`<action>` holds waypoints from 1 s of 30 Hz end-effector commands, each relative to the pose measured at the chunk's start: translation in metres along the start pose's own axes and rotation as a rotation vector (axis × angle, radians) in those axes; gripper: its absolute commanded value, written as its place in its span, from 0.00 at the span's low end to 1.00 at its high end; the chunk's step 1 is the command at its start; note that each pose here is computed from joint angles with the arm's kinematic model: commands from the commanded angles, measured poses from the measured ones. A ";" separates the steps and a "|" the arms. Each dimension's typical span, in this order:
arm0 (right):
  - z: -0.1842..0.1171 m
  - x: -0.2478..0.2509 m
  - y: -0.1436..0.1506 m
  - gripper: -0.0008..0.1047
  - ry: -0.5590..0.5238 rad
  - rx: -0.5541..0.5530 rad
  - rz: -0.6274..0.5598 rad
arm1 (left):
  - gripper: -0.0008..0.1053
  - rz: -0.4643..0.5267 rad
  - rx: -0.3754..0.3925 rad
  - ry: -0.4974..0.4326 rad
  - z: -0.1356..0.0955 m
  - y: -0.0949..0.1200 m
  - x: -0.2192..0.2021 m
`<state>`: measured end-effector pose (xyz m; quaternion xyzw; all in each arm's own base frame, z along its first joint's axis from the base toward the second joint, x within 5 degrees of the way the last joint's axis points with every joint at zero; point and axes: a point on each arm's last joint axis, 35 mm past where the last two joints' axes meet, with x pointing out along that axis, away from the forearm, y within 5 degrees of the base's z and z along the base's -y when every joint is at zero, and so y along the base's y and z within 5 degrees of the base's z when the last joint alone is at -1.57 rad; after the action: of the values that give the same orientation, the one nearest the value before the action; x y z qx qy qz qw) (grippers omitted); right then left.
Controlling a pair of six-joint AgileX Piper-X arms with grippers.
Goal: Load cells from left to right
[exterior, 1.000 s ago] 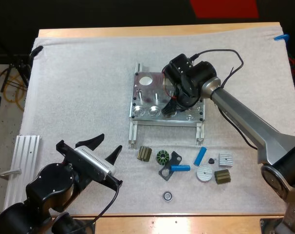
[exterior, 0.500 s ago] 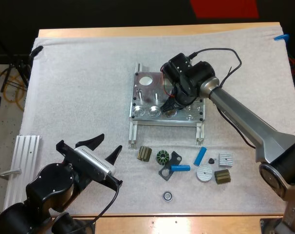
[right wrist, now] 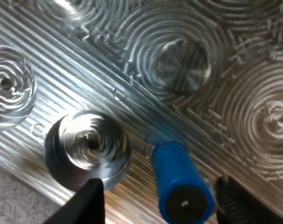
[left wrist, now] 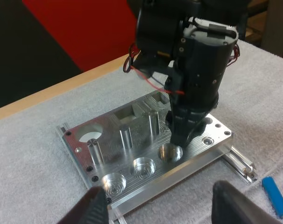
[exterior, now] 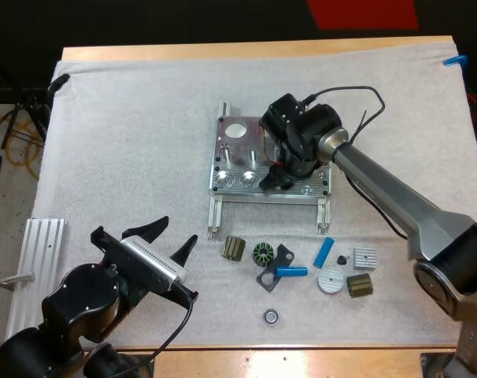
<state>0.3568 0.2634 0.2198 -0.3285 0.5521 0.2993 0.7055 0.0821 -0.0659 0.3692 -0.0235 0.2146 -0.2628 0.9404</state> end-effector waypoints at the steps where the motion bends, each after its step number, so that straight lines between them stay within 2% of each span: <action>1: 0.001 -0.014 -0.001 0.50 -0.033 -0.005 -0.009 | 0.47 0.015 0.000 -0.018 0.002 0.000 0.000; 8: -0.001 -0.050 -0.003 0.50 -0.127 0.002 -0.030 | 0.47 0.015 0.003 -0.018 0.002 0.000 0.000; 10: -0.001 -0.055 -0.003 0.50 -0.150 0.000 -0.003 | 0.47 0.015 0.003 -0.021 0.002 0.000 0.000; 12: 0.000 -0.057 0.000 0.50 -0.178 -0.005 0.074 | 0.47 0.015 0.003 -0.020 0.002 0.000 0.000; 17: -0.002 -0.051 0.004 0.50 -0.185 -0.002 0.142 | 0.47 0.015 0.003 -0.020 0.002 0.000 0.000; 30: 0.000 -0.024 0.004 0.50 -0.159 0.026 0.113 | 0.47 0.015 0.003 -0.020 0.002 0.000 0.000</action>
<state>0.3480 0.2645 0.2422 -0.2597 0.5167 0.3667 0.7288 0.0821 -0.0659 0.3692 -0.0223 0.2143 -0.2630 0.9404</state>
